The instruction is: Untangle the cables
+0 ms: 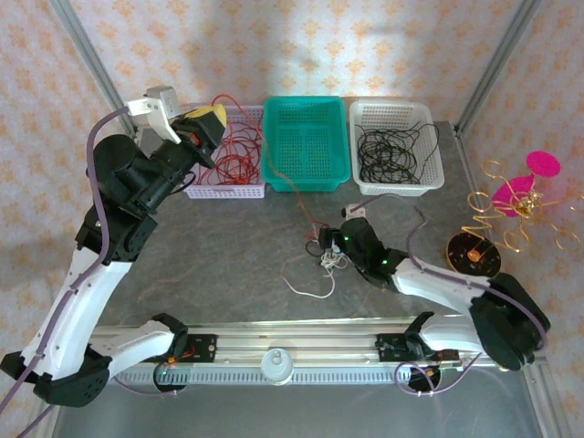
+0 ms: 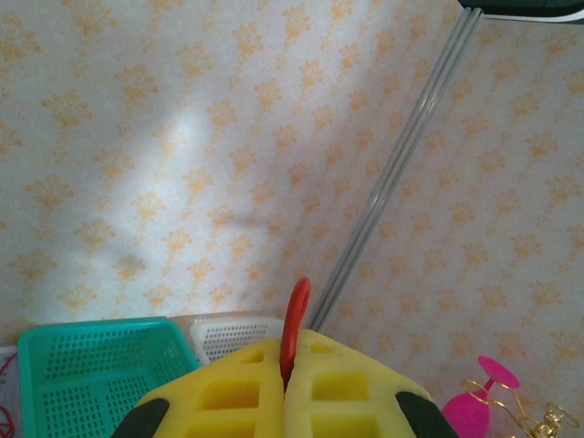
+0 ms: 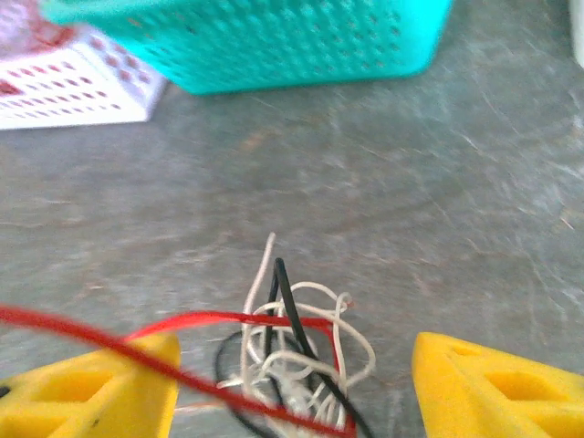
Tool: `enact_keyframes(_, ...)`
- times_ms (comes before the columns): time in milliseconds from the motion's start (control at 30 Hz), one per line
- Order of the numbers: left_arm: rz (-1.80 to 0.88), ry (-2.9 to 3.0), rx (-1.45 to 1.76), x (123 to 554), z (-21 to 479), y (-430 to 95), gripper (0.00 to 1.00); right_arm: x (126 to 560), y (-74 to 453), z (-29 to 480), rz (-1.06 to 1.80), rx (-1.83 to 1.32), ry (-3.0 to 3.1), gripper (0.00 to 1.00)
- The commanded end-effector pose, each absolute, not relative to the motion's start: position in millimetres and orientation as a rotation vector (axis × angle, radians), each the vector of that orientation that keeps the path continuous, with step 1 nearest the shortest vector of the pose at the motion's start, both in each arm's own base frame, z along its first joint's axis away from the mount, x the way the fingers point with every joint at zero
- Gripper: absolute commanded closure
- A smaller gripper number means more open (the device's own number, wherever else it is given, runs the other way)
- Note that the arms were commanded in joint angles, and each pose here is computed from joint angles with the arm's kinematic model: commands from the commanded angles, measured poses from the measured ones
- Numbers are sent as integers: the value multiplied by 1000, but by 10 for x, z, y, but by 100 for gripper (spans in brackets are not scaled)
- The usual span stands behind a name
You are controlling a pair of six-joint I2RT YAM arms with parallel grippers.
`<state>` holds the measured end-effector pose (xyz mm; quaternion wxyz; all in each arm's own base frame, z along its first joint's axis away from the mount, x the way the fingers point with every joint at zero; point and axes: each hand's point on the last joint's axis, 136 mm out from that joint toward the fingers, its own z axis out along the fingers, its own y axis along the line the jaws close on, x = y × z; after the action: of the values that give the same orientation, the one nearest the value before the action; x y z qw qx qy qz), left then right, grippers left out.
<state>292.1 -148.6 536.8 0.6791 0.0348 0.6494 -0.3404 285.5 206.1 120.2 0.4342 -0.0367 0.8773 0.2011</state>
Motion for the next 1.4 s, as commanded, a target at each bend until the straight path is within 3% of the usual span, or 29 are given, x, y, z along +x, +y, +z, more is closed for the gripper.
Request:
enact_keyframes(0,-776,1416,105,2923,5484,-1529,100,2774,2170,1548,581,-216,2115,31)
enact_keyframes(233,-826,1410,121,2960,5488,-1617,100,2706,2422,1903,660,-424,2058,29)
enact_keyframes(400,-851,1381,162,2893,5662,-1664,100,3039,2487,2083,561,-378,2002,29)
enact_keyframes(600,-887,1228,222,2579,6198,-1618,100,3454,2400,1778,379,-229,2068,33)
enact_keyframes(833,-874,1003,262,2160,6895,-1456,100,3430,2457,1153,428,-159,2199,53)
enact_keyframes(967,-840,932,239,2113,7218,-1371,100,3345,2379,879,418,-127,2245,58)
enact_keyframes(1100,-825,885,268,2110,7422,-1403,100,3295,2249,684,357,-104,2276,58)
enact_keyframes(1367,-744,776,233,2057,7718,-1269,100,3196,2108,521,321,-70,2306,45)
